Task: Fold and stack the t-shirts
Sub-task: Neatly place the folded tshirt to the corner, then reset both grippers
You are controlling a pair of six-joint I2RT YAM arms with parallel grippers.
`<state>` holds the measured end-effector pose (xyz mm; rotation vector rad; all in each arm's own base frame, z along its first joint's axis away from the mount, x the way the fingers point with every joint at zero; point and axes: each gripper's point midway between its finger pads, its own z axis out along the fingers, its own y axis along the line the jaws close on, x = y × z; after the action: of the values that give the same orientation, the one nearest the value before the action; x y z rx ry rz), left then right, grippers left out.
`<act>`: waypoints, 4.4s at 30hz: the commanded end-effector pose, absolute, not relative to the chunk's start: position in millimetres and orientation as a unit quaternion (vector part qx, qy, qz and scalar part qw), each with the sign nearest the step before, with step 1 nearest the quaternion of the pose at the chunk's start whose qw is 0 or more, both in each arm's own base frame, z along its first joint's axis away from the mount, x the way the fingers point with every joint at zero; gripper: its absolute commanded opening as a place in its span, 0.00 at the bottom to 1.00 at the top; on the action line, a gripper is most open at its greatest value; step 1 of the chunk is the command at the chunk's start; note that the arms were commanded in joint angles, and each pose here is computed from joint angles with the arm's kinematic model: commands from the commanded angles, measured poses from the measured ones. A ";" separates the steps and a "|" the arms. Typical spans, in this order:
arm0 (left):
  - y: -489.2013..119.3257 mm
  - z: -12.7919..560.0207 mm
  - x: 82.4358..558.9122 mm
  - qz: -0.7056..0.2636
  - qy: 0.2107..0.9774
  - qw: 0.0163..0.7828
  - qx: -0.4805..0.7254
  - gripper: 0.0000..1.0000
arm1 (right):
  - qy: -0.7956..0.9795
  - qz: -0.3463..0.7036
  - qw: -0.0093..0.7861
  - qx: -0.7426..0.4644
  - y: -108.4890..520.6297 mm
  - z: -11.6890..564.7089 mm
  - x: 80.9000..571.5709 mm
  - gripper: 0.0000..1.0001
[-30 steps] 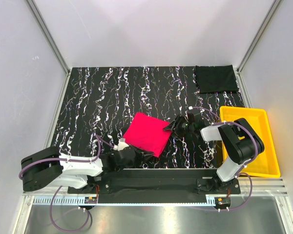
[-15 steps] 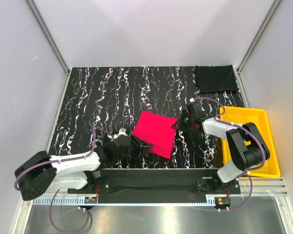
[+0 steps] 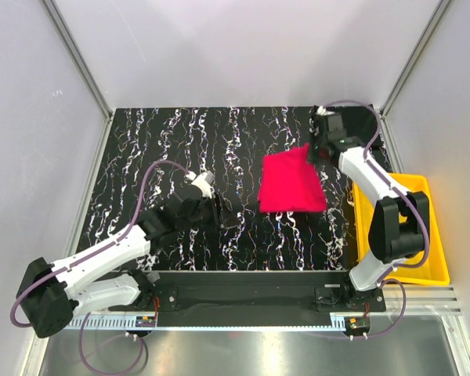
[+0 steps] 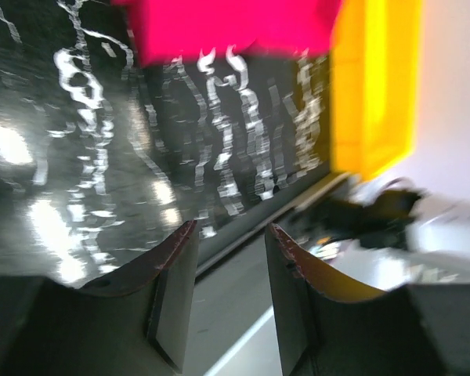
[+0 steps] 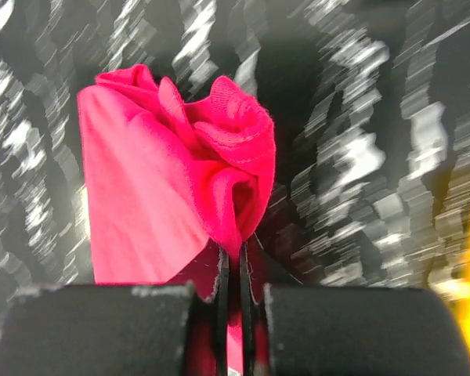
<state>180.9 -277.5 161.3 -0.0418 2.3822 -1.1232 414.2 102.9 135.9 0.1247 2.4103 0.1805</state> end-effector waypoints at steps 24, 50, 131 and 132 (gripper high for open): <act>-233.7 97.3 228.3 -0.319 0.919 0.216 0.084 0.43 | 0.872 -0.108 0.469 -0.089 -63.2 228.6 595.5 0.00; -235.6 72.8 248.9 -0.325 0.926 0.176 0.075 0.42 | 0.843 -0.090 0.524 -0.087 -74.8 271.7 622.7 0.00; -180.7 187.4 187.7 -0.558 0.682 0.446 -0.160 0.99 | 0.831 0.418 0.284 0.232 147.0 127.9 263.7 1.00; -179.1 186.8 187.7 -0.562 0.676 0.447 -0.167 0.99 | 0.829 0.421 0.284 0.235 146.9 127.0 259.2 1.00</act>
<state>178.0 -185.8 165.7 -0.3124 1.8201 -1.3280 262.5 140.6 108.9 0.6555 2.3265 1.0322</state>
